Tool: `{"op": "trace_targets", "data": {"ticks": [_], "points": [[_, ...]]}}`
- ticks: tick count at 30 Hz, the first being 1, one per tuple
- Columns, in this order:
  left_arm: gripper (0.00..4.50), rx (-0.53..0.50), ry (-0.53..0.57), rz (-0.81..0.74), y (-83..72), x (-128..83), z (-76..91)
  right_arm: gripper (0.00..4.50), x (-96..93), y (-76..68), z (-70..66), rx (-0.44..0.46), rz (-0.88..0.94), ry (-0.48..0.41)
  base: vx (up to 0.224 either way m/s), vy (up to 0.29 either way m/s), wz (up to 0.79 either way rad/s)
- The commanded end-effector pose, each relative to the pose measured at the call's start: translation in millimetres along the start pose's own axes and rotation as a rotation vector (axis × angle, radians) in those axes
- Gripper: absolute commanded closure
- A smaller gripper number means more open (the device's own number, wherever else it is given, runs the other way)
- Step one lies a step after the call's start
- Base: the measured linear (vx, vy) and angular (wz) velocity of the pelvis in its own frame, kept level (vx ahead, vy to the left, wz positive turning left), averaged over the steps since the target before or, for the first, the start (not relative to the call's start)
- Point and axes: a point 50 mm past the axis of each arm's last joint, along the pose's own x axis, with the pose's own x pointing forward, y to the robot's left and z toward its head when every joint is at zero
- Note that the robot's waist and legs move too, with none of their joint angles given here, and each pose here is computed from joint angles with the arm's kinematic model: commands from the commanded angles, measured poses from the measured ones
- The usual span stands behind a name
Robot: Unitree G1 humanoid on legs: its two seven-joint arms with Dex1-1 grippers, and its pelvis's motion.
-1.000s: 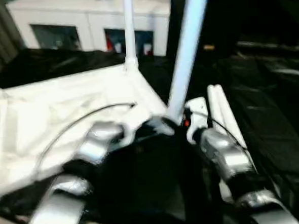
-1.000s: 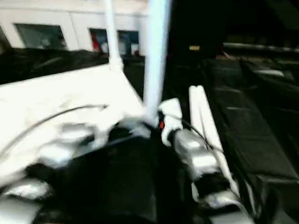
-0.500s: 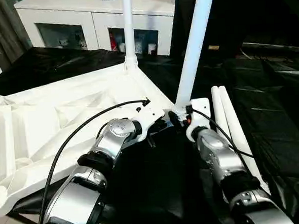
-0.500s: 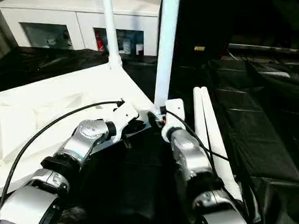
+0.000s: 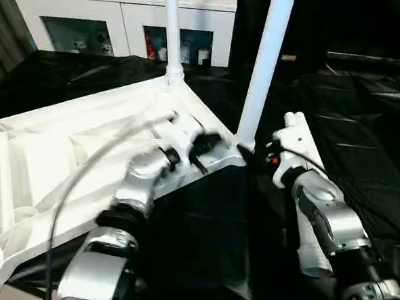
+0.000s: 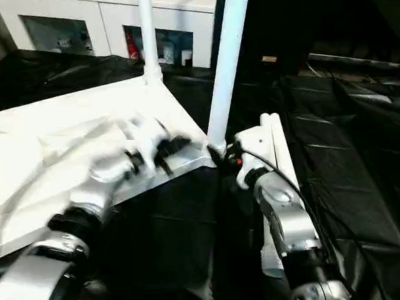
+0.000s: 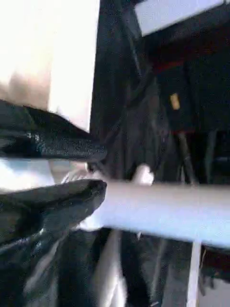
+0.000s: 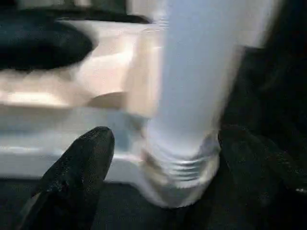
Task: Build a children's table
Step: Rotate leg to tighten
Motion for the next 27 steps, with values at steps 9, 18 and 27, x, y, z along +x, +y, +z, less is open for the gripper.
{"op": "trace_targets", "data": {"ticks": [9, 18, 27], "points": [[3.36, 0.133, 0.332, 0.232, 67.4, -114.2, 22.5, 0.61, -8.6, 23.6, 7.0, -0.021, 0.240, 0.049, 0.000, 0.000, 0.00], [3.36, 0.290, 0.735, 0.599, 109.5, -208.9, 35.6, 0.61, -5.3, 25.5, 0.5, -0.034, 0.231, 0.122, 0.000, 0.000, 0.00], [3.36, 0.262, 0.917, 0.602, 107.8, -225.7, -0.9, 0.61, 3.4, 26.7, -7.9, -0.080, 0.209, 0.203, 0.000, 0.000, 0.00]]}}
